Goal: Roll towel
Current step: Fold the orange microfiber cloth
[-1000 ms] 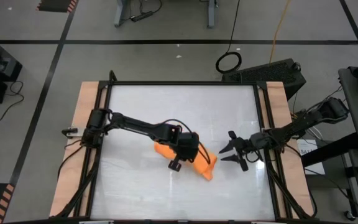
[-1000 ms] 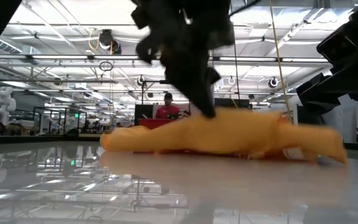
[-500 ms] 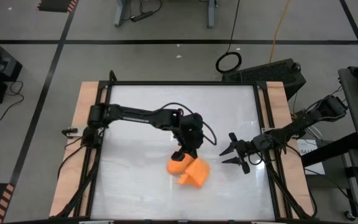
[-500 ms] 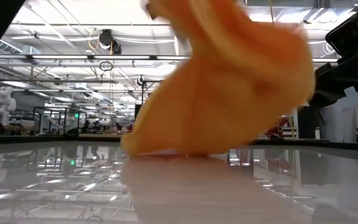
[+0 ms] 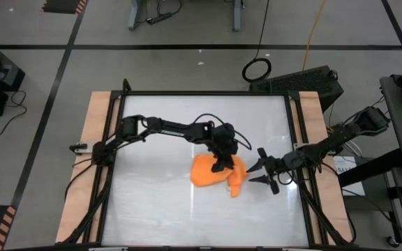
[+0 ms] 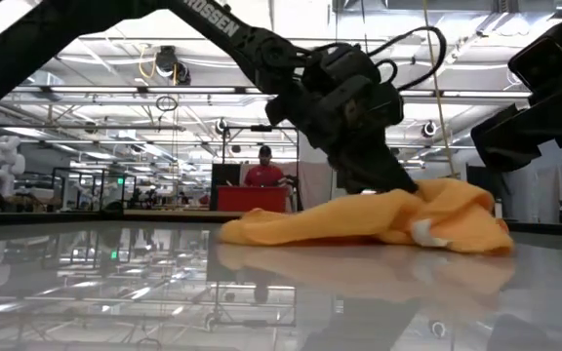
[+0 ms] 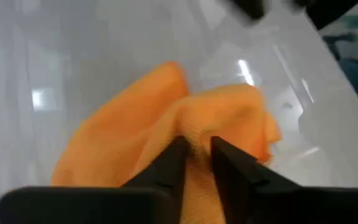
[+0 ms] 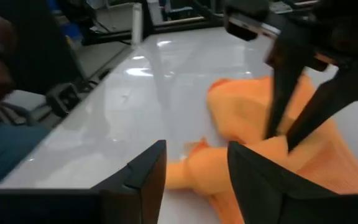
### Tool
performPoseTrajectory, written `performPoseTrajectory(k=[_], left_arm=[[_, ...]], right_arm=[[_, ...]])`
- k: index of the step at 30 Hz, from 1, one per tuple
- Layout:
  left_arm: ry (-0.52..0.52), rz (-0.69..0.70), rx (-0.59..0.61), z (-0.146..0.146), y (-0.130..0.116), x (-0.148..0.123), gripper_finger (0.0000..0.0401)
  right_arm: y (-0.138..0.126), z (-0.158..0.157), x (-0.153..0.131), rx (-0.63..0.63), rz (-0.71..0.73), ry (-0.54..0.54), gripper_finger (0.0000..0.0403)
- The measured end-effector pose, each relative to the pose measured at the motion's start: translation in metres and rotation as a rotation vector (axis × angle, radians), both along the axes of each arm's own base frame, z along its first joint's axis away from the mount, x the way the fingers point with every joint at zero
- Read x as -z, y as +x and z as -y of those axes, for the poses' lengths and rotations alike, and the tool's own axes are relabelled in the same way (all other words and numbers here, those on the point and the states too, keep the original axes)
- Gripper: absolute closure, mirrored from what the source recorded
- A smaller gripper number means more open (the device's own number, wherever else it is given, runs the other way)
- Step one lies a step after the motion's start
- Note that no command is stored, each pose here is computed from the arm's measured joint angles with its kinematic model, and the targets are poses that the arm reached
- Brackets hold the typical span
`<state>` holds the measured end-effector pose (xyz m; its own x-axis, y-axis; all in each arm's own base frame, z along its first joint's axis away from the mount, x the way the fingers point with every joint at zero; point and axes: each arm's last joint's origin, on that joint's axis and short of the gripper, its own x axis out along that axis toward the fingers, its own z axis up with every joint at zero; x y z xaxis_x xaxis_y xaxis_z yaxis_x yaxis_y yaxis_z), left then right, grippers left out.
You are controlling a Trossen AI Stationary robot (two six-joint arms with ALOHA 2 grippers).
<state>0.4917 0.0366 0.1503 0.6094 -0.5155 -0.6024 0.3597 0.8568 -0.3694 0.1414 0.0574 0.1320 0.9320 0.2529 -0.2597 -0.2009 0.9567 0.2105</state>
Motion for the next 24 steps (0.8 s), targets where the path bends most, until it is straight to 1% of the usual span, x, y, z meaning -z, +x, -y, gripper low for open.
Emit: performPoseTrajectory(k=[3,6,8,10,13,15,18,20,22,24], left_arm=[[0.006,0.021,-0.013,-0.005,-0.002,-0.012,0.0261],[0.023,0.054,-0.044,-0.016,-0.007,-0.033,0.0214],[0.027,0.045,-0.057,-0.022,-0.012,-0.042,0.0191],[0.025,0.021,-0.065,-0.026,-0.017,-0.048,0.0178],[0.004,-0.009,0.006,-0.025,-0.028,-0.058,0.0175],[0.011,-0.046,0.067,-0.018,-0.035,-0.06,0.018],[0.023,-0.159,0.164,0.003,-0.045,-0.052,0.0193],[0.026,-0.229,0.225,0.019,-0.052,-0.048,0.0203],[0.034,-0.274,0.282,0.037,-0.057,-0.046,0.0214],[0.07,-0.32,0.313,0.055,-0.061,-0.045,0.0224]], right_arm=[[0.0,-0.001,0.002,0.023,-0.002,-0.039,0.0212],[0.0,-0.002,0.003,0.01,0.002,-0.066,0.0192],[0.001,-0.004,0.004,0.001,0.002,-0.074,0.0185],[0.004,-0.006,0.002,-0.008,-0.002,-0.085,0.0185],[0.011,-0.012,-0.003,-0.029,0.003,-0.111,0.0191],[0.018,-0.016,-0.007,-0.044,0.006,-0.138,0.0196],[0.032,-0.024,-0.012,-0.067,0.004,-0.183,0.0203],[0.041,-0.029,-0.012,-0.084,-0.024,-0.217,0.0207],[0.05,-0.034,-0.012,-0.108,-0.053,-0.243,0.0211],[0.06,-0.039,-0.01,-0.116,-0.093,-0.273,0.0214]])
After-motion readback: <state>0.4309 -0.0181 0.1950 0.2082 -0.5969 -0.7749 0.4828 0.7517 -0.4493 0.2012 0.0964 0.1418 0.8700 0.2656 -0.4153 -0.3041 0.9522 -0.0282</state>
